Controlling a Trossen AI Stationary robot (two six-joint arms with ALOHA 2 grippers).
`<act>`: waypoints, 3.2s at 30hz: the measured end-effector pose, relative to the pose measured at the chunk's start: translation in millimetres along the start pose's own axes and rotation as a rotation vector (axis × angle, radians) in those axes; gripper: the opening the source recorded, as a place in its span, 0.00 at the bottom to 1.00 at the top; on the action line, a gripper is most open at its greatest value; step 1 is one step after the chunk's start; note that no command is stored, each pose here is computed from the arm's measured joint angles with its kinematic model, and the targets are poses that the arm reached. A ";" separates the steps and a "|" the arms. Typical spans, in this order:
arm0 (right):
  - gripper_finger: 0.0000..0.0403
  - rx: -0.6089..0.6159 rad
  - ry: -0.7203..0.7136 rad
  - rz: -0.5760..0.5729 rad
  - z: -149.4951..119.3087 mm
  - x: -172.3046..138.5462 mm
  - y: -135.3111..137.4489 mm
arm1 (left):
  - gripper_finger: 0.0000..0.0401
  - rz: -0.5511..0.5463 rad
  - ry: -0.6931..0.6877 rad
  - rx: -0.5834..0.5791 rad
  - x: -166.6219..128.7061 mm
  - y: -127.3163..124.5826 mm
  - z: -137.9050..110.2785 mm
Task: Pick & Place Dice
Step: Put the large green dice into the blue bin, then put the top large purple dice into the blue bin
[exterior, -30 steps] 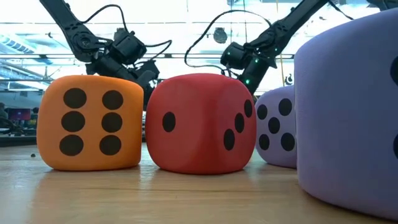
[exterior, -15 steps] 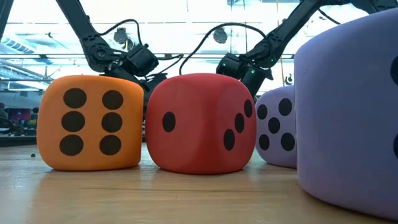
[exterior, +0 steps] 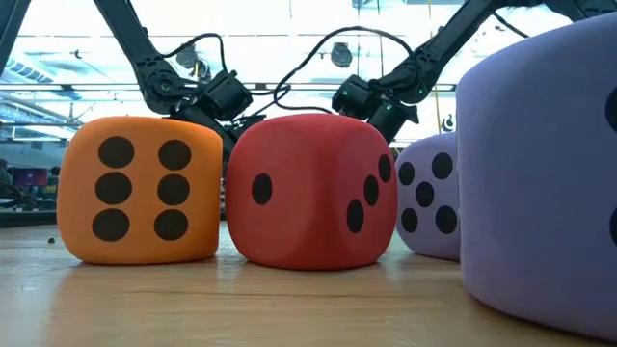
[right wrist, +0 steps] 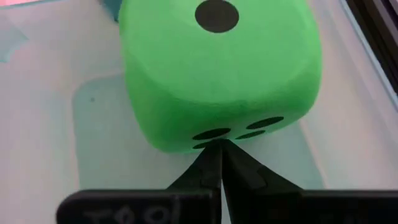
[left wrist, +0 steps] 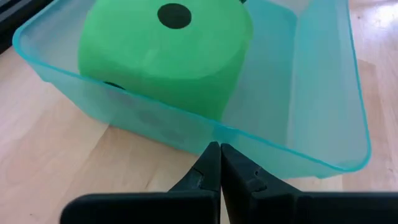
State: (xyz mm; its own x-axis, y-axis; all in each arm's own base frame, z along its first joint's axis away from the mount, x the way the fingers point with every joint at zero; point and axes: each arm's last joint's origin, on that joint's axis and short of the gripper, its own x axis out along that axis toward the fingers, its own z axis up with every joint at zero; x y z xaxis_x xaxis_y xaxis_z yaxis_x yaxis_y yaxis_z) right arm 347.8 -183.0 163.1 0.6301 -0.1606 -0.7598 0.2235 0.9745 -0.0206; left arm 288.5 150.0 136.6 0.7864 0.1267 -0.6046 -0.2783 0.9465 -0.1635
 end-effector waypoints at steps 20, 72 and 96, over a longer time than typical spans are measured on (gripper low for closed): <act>0.01 0.010 -0.074 -0.052 21.4 -121.8 14.3 | 0.01 -0.007 -0.240 0.157 -89.4 -30.9 16.7; 0.93 -0.275 0.183 0.300 -10.5 -168.7 242.8 | 0.05 -0.076 -0.495 0.093 -160.2 -50.2 -18.2; 0.99 -0.331 0.223 0.335 -21.8 -137.6 278.8 | 0.05 -0.075 -0.461 0.088 -158.6 -50.0 -21.2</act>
State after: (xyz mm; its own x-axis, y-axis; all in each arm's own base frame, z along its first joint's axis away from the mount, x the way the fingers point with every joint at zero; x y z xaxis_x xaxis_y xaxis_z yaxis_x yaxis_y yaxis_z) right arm 307.2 114.1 247.7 0.4448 0.1704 -0.8793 -0.2330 0.9700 0.0701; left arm 166.0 76.3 224.2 0.9709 0.1564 -0.1815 -0.1788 0.9772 -0.1146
